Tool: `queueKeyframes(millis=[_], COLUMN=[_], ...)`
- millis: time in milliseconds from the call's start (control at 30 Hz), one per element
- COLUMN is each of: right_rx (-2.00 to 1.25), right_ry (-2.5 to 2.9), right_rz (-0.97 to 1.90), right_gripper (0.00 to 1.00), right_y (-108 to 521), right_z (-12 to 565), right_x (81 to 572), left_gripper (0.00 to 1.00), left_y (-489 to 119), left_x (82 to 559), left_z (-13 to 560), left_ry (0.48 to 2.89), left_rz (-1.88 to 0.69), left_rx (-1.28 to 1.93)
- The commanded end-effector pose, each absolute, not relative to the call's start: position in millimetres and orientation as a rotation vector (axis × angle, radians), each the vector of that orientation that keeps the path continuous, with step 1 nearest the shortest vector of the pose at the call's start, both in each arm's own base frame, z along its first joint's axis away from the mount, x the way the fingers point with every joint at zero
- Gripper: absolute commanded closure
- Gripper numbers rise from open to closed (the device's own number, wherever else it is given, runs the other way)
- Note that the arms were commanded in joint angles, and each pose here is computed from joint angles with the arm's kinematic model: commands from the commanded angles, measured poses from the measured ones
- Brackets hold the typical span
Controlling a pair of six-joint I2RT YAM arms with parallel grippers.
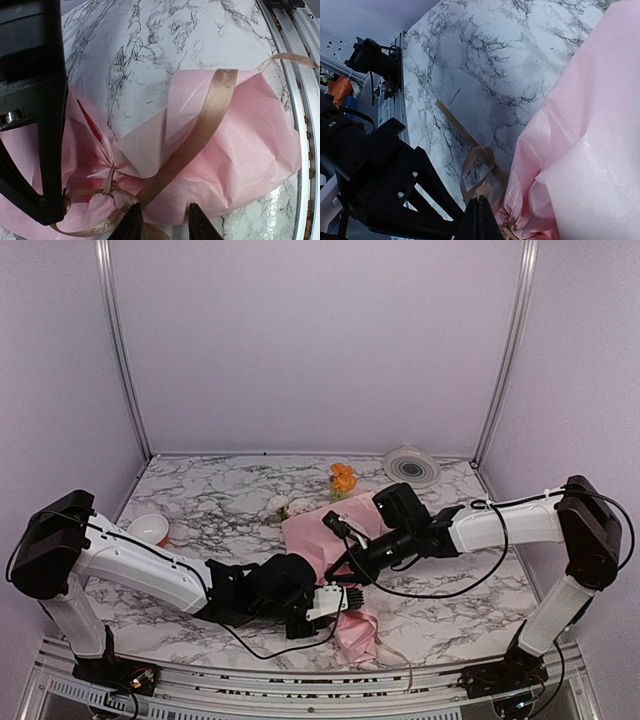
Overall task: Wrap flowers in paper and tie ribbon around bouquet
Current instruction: Cross the half-tied ribbon over the folded bouquet.
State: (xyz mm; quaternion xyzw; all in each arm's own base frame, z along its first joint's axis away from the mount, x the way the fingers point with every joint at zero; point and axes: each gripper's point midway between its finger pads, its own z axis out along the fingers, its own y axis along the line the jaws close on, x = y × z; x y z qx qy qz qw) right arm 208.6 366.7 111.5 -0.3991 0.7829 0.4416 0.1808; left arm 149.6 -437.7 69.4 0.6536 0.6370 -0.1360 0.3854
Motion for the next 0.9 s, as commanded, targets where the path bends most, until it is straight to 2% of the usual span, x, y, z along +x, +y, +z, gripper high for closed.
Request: queueKeyframes(millis=[0,300,400,533,867], right_rx=[-1.115,-1.108,-1.106,-1.103,-1.104], right_ry=[2.167,2.174,2.174,2.174,2.17], right_rz=[1.27,1.272,1.271,1.271,1.271], right_gripper=[1.0,1.0,1.0,1.0,1.0], right_y=[369,368,368,367,366], right_z=[120,118,118,118,120], right_x=[214,214,214,214,215], left_gripper=[0.69,0.67,0.69,0.76,0.77], left_y=[-441,-445,-449,-456,-460], left_x=[155,134,136,147,151], left_z=[74,91,87,78,69], left_ry=[1.616,1.542,1.55,1.595,1.626], left_rz=[-0.309,-0.434,-0.422,-0.359,-0.34], left_rx=[1.656,1.699,1.702,1.685,1.679])
